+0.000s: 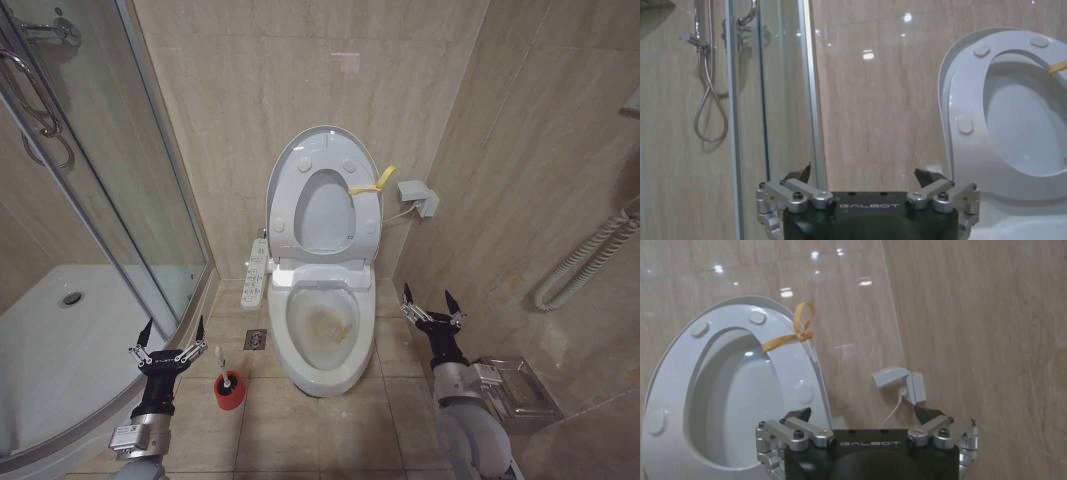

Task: Open the toilet lid, clean the toilet bowl with a toilet brush, close the toilet lid, and flush.

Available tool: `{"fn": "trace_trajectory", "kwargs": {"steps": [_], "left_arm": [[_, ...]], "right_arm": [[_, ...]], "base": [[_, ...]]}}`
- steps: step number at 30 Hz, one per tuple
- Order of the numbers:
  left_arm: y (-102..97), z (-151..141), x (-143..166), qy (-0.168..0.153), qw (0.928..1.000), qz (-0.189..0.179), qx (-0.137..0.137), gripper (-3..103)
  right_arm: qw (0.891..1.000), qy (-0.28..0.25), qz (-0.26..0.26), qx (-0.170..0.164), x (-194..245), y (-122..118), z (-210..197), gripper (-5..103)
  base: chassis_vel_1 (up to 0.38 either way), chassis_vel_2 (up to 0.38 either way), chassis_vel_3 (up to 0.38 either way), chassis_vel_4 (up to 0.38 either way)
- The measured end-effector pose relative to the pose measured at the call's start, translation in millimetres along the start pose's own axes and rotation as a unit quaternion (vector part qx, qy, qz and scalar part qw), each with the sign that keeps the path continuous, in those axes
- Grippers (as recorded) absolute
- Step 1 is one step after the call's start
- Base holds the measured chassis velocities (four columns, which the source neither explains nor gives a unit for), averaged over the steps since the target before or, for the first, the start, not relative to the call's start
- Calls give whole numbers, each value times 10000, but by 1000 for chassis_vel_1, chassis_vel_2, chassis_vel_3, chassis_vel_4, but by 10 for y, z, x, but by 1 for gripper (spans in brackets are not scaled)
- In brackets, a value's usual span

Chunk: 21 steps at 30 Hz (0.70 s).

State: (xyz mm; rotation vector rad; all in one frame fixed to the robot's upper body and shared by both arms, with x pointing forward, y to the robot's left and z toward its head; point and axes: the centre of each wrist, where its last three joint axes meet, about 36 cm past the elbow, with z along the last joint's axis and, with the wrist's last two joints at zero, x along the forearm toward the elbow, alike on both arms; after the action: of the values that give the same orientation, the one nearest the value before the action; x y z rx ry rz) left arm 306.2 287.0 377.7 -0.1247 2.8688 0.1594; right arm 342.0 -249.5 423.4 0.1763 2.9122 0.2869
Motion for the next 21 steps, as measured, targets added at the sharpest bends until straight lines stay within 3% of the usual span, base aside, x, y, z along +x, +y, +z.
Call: {"fn": "trace_trajectory", "kwargs": {"steps": [21], "left_arm": [[0, 0, 0, 0, 10000, 0, 0, 100]], "right_arm": [[10000, 18, 15, 32, 17, 32, 1, 100]], "base": [[0, 0, 0, 0]]}}
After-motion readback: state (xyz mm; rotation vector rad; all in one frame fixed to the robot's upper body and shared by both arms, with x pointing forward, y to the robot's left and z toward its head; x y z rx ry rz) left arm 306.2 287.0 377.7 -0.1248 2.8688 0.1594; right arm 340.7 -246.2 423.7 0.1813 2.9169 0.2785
